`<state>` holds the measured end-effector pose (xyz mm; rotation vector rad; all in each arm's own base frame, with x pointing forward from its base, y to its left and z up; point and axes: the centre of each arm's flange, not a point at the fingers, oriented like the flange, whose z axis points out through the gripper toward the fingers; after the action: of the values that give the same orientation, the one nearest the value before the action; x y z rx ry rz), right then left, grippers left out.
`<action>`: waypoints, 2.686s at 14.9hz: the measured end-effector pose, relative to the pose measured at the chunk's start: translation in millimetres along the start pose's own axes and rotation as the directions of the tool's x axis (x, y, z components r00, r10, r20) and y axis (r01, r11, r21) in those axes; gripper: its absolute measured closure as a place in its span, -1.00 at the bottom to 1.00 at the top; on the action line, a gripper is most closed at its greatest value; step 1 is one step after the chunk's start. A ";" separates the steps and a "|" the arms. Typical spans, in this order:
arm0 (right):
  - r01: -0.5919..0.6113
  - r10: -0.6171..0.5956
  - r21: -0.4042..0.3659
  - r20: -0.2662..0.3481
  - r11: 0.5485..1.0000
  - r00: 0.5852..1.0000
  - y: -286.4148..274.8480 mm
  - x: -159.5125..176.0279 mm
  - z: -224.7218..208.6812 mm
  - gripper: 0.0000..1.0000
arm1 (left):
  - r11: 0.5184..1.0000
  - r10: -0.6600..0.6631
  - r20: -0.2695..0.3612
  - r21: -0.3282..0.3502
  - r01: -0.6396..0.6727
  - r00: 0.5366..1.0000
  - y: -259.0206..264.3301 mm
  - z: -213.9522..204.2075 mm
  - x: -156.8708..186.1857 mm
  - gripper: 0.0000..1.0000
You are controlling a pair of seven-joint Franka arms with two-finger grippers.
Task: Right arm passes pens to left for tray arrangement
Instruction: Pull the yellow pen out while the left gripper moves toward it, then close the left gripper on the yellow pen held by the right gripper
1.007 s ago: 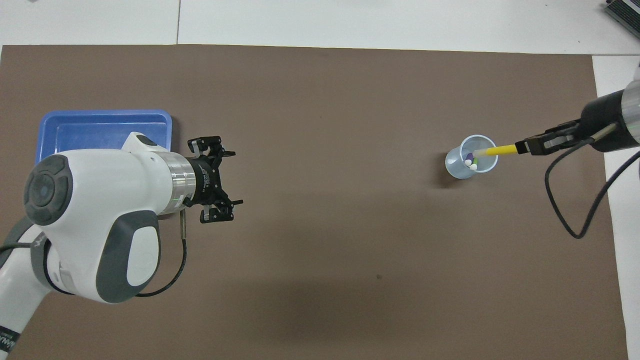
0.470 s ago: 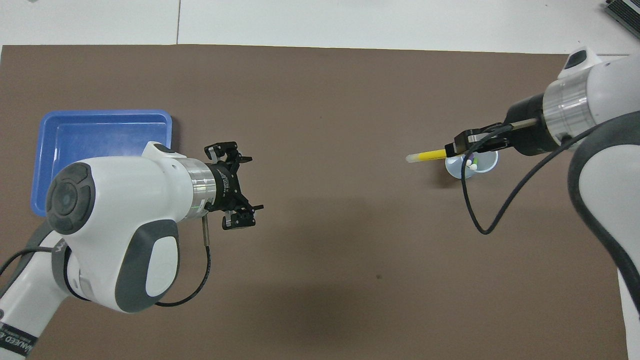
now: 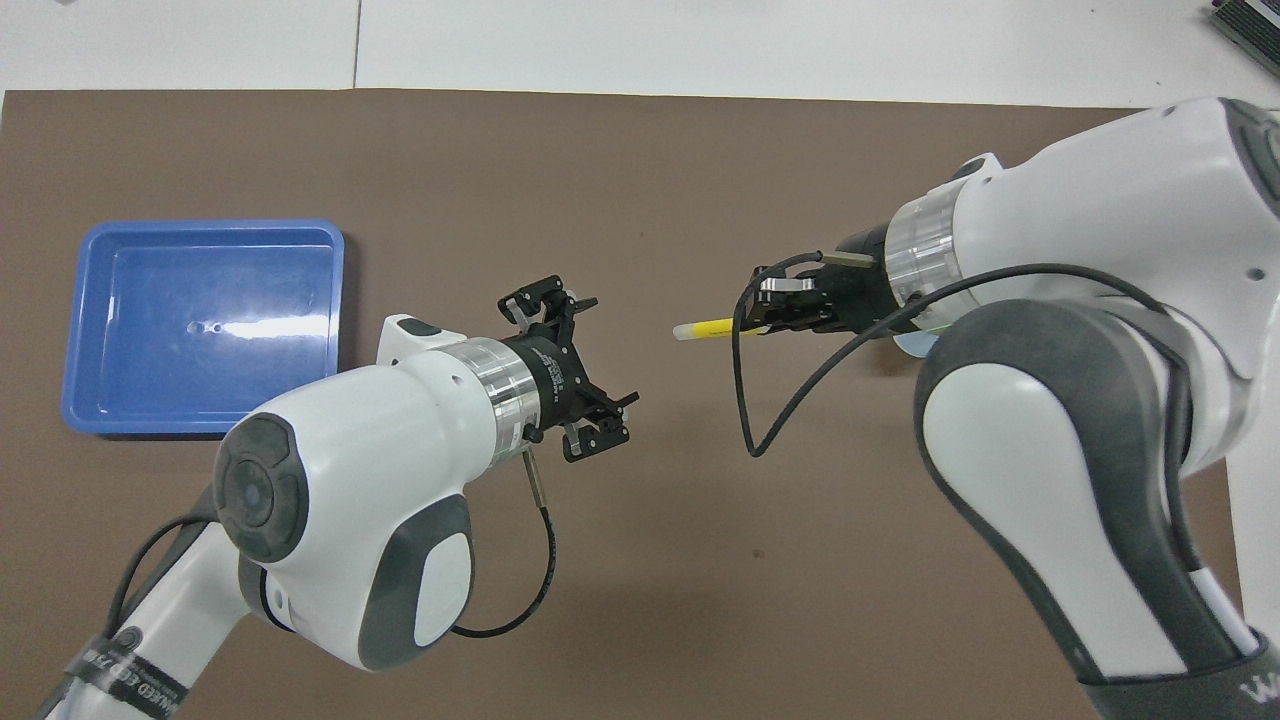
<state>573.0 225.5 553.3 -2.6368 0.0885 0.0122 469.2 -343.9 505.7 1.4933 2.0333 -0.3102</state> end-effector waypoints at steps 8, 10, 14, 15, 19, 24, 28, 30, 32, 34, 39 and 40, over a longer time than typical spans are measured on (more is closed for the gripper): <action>-0.015 0.015 0.001 -0.008 1.000 1.000 -6.3 -3.3 10.2 0.63 | 0.998 0.018 0.089 -0.057 -0.013 0.996 -25.4 31.4 -30.7 -1.00; -0.015 0.015 0.001 -0.008 1.000 1.000 -6.2 -3.3 10.2 0.63 | 0.998 0.023 0.104 -0.053 -0.018 0.994 -30.6 42.3 -42.4 -1.00; -0.015 0.015 0.001 -0.008 1.000 1.000 -6.2 -3.3 10.2 0.63 | 0.998 0.019 0.117 -0.061 -0.012 0.993 -25.5 54.1 -49.9 -1.00; -0.015 0.015 0.001 -0.008 1.000 1.000 -6.2 -3.3 10.2 0.63 | 0.998 0.017 0.117 -0.063 -0.009 0.993 -23.2 55.6 -50.0 -1.00; -0.015 0.015 0.001 -0.008 1.000 1.000 -6.2 -3.3 10.2 0.63 | 0.998 0.012 0.117 -0.065 -0.004 0.993 -18.0 55.8 -50.2 -0.96; -0.015 0.015 0.001 -0.008 1.000 1.000 -6.2 -3.3 10.2 0.63 | 0.999 0.024 0.098 -0.044 -0.020 0.995 -19.9 58.2 -49.3 -0.67; -0.015 0.015 0.000 -0.007 1.000 1.000 -6.0 -3.4 10.5 0.63 | 0.999 0.053 0.061 -0.008 -0.053 0.997 -13.7 59.4 -43.5 -0.53; -0.016 0.016 0.000 -0.006 1.000 1.000 -5.6 -3.5 11.1 0.63 | 0.998 0.056 0.059 -0.005 -0.056 0.997 -9.7 56.4 -44.4 -0.51; -0.016 0.016 -0.001 -0.005 1.000 1.000 -5.4 -3.5 11.5 0.63 | 0.998 0.058 0.061 -0.005 -0.058 0.996 -9.0 55.0 -45.9 -0.45; -0.017 0.017 -0.001 -0.005 1.000 1.000 -5.3 -3.6 11.6 0.63 | 0.998 0.059 0.061 -0.004 -0.059 0.996 -8.9 54.8 -46.2 -0.36; -0.016 0.016 -0.001 -0.005 1.000 1.000 -5.3 -3.6 11.6 0.63 | 0.994 0.097 0.041 0.036 -0.098 0.994 -12.0 52.2 -48.9 0.36; -0.016 0.016 0.001 -0.013 1.000 1.000 -5.4 -2.5 10.5 0.63 | 0.993 0.109 0.037 0.047 -0.110 0.993 -13.1 49.7 -50.6 0.64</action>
<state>570.9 235.5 546.7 -2.6353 0.1138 -0.0001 482.8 -413.7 493.5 1.6117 1.9213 -0.3415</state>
